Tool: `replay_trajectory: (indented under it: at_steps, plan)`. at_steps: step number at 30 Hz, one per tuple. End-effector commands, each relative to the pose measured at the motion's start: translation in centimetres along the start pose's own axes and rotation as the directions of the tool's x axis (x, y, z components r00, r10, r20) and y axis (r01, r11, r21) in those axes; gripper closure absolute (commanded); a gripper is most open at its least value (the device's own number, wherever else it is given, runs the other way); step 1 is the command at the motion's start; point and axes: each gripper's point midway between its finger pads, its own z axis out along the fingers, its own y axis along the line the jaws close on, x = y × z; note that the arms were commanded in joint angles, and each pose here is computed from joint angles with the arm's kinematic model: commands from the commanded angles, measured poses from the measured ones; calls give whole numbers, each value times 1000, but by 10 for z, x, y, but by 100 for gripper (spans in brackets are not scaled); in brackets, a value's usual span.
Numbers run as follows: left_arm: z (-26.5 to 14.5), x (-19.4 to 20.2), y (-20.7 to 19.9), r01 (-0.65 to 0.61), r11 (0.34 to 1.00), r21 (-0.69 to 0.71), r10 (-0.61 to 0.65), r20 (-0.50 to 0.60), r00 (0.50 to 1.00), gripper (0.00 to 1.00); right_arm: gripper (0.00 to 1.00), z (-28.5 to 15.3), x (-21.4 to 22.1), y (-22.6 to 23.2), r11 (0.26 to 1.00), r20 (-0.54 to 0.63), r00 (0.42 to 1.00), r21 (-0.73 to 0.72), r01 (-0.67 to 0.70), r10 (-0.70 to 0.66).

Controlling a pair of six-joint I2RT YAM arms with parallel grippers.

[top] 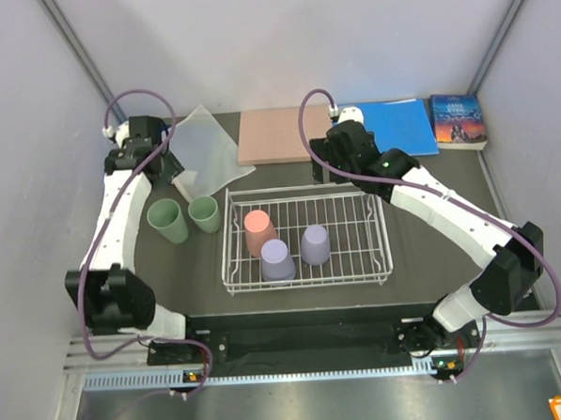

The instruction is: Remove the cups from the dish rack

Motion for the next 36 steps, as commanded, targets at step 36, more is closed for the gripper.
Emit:
replay_trajectory:
  at_steps: [36]
  plan:
    - [-123, 186, -120, -358, 807, 469, 387, 37, 921, 1, 2, -23, 6, 4, 996, 65, 994, -16, -85, 86]
